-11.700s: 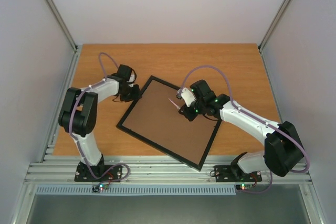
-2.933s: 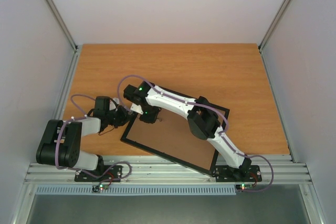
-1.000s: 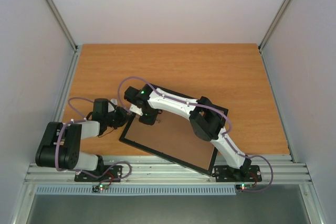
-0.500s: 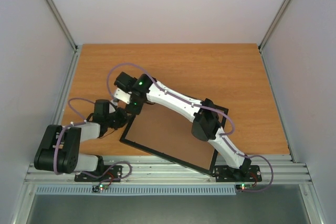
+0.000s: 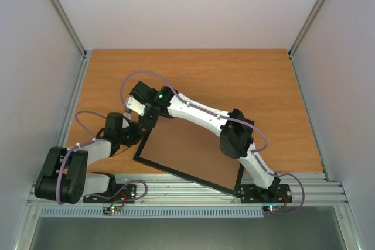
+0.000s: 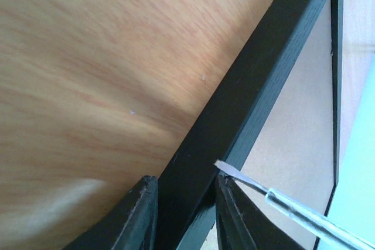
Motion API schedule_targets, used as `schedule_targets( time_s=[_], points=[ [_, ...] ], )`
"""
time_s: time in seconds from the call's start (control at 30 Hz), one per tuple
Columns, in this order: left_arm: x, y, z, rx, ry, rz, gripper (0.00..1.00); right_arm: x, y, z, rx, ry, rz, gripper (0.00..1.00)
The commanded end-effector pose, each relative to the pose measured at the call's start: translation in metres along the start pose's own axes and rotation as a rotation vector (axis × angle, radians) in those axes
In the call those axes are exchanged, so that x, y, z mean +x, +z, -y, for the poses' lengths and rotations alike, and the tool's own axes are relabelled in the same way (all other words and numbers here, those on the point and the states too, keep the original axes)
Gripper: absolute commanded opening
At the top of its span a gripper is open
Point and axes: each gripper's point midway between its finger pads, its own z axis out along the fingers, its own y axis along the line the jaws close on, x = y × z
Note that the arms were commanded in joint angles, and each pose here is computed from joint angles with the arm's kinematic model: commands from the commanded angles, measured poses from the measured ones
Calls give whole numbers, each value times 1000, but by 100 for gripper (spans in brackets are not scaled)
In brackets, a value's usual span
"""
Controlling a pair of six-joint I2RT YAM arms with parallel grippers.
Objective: Take the photo out of the frame
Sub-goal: Release the photo frame item from the photo frame, then adjust the screwdriver.
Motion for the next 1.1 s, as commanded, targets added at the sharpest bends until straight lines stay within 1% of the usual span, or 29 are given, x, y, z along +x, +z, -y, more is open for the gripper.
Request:
schedule_targets(
  time_s=[0.0, 0.07, 0.2, 0.33, 0.43, 0.53, 0.6, 0.63, 0.7, 0.77, 0.83, 0.87, 0.9, 0.93, 0.97, 1.07],
  points=[
    [30, -8, -17, -60, -78, -88, 32, 1, -42, 10, 61, 33, 77, 1],
    [25, -14, -12, -54, -84, -55, 36, 7, -49, 15, 84, 63, 102, 1],
    [17, -33, 4, -25, -104, 10, 55, 11, -61, 20, 127, 111, 170, 1],
    [8, -54, 30, 38, -105, 77, 68, 12, -69, 25, 173, 151, 240, 1],
    [5, -64, 49, 90, -106, 88, 73, 10, -74, 23, 167, 177, 274, 1],
    [6, -67, 63, 140, -109, 68, 74, 8, -75, 23, 162, 186, 283, 1],
    [4, -69, 62, 112, -104, 74, 74, 15, -77, 26, 185, 192, 254, 1],
    [4, -70, 60, 97, -79, 81, 74, 22, -78, 28, 193, 198, 235, 1],
    [4, -70, 55, 58, -42, 81, 75, 50, -75, 28, 165, 243, 141, 2],
    [5, -70, 52, 17, -7, 67, 75, 78, -73, 26, 172, 273, 26, 11],
    [6, -69, 51, -17, 47, 52, 76, 102, -71, 13, 127, 288, -63, 24],
    [7, -69, 52, -30, 71, 43, 76, 108, -72, 3, 83, 296, -81, 46],
    [8, -69, 51, -40, 85, 37, 76, 113, -74, -8, 30, 298, -89, 90],
    [8, -68, 52, -46, 103, 34, 76, 117, -76, -17, -10, 304, -88, 97],
    [8, -69, 52, -51, 111, 35, 76, 122, -78, -21, -19, 322, -85, 98],
    [9, -71, 55, -61, 141, 37, 76, 142, -82, -14, 55, 364, -130, 98]
  ],
)
